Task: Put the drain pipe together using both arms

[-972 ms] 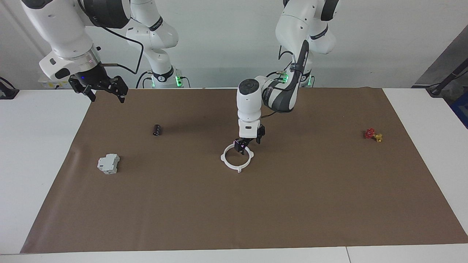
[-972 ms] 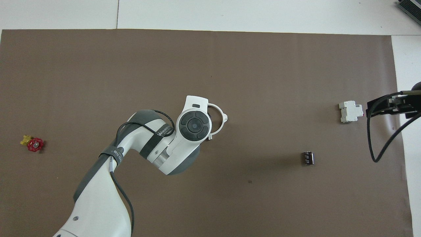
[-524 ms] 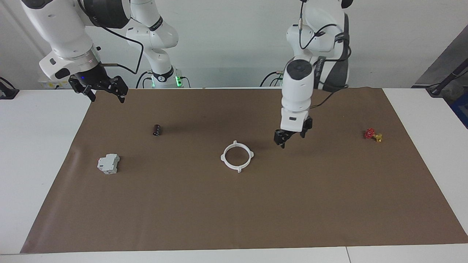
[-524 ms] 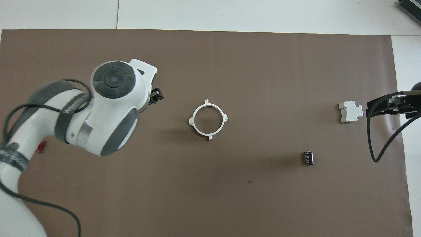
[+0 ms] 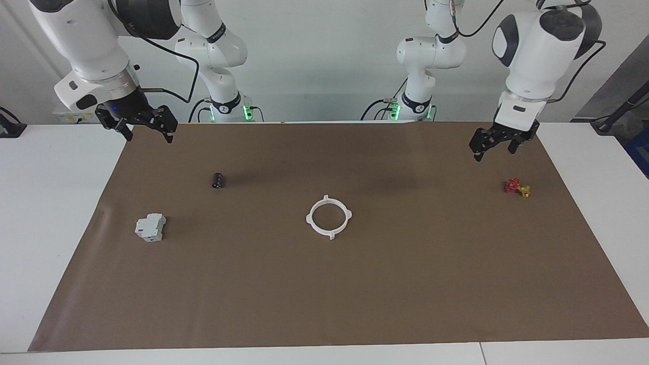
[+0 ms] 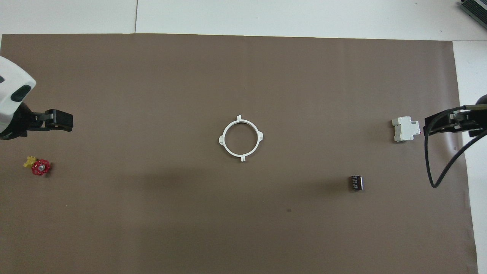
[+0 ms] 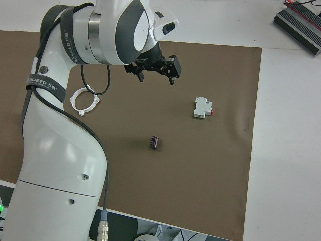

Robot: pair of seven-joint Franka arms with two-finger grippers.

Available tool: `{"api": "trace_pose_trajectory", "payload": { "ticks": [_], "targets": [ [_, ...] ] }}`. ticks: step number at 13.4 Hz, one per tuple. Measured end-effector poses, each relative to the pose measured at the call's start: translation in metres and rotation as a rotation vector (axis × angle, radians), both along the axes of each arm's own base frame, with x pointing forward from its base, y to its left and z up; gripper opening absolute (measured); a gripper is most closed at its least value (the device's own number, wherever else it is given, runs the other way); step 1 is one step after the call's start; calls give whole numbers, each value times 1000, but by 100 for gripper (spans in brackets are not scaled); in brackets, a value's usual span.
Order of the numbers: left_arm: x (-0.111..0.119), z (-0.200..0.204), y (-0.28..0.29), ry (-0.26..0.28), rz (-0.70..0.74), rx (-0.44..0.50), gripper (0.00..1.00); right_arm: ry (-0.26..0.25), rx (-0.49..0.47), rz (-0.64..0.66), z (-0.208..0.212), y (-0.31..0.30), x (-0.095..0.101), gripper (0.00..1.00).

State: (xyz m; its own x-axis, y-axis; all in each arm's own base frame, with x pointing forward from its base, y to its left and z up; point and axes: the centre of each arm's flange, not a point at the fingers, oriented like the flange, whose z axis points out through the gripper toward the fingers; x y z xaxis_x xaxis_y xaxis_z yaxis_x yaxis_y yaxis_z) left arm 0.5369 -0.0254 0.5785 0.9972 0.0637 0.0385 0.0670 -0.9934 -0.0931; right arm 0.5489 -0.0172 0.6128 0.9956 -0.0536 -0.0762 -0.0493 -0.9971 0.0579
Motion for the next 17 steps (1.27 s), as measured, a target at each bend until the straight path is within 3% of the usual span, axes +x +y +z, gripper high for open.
{"api": "trace_pose_trajectory", "payload": {
  "ticks": [6, 17],
  "targets": [
    [-14, 8, -5, 59, -56, 4, 100, 0, 0, 0, 0, 0, 0, 100],
    [-16, 25, 35, 60, -69, 1, 100, 0, 0, 0, 0, 0, 0, 100]
  ]
}}
